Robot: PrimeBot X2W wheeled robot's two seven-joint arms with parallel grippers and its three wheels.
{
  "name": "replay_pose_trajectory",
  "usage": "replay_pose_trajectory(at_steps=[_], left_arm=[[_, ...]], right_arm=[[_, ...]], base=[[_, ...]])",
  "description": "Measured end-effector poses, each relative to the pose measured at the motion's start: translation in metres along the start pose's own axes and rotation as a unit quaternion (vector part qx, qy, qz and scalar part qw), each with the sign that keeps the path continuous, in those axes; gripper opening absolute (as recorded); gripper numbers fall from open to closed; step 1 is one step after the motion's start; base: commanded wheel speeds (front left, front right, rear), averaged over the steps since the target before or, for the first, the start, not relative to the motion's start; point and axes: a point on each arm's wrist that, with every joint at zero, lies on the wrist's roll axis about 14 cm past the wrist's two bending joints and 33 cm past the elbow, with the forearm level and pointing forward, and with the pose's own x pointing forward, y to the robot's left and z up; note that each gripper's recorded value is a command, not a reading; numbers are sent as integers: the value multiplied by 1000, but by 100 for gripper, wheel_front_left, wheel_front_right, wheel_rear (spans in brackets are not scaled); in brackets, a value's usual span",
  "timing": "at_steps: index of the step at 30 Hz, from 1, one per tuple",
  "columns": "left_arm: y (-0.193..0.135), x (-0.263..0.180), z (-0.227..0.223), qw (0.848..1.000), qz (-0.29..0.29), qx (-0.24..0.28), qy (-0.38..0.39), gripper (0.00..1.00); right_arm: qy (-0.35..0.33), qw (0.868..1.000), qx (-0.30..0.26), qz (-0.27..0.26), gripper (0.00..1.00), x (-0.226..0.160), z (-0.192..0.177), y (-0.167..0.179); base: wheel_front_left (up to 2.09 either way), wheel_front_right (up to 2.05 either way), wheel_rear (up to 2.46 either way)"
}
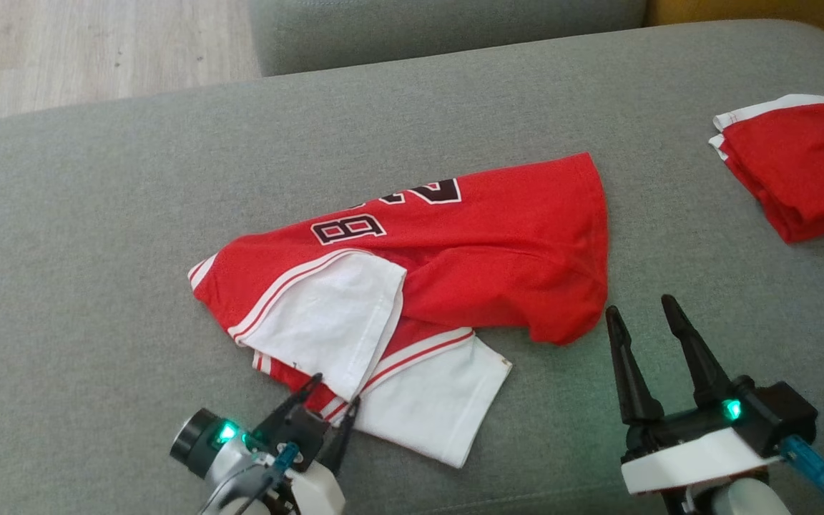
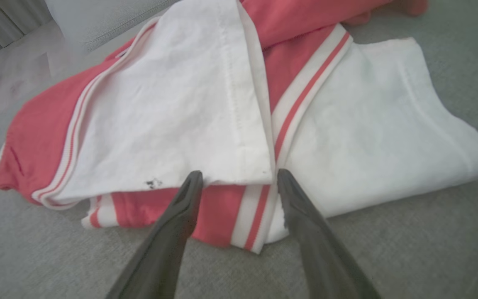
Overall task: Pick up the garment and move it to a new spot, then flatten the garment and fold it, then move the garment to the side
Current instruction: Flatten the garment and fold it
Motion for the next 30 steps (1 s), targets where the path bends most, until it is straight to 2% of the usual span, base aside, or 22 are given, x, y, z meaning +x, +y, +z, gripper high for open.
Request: replay_pose_trajectory(at_steps=[2, 3, 5, 19, 23, 30], left_arm=[[2, 0, 1, 1000, 4, -4, -1, 57], [3, 0, 2, 1000, 5, -5, -3, 42], [4, 0, 7, 1000, 7, -6, -11, 0], [27, -10, 59, 994, 44, 1, -100, 0], [46, -20, 64, 991, 72, -1, -113, 0], [78, -27, 68, 986, 110, -3, -123, 0]], right_arm=[[0, 1000, 0, 0, 100, 0, 0, 0], [0, 1000, 0, 0, 100, 0, 0, 0], [-1, 1000, 0, 2, 100, 1, 0, 1], [8, 1000, 4, 8, 100, 3, -5, 4], [27, 999, 10, -17, 100, 1, -18, -12], [98, 989, 66, -86, 100, 5, -63, -47]], base=[[0, 0, 0], [0, 0, 0], [0, 0, 0], [0, 0, 0], [0, 0, 0], [0, 0, 0]])
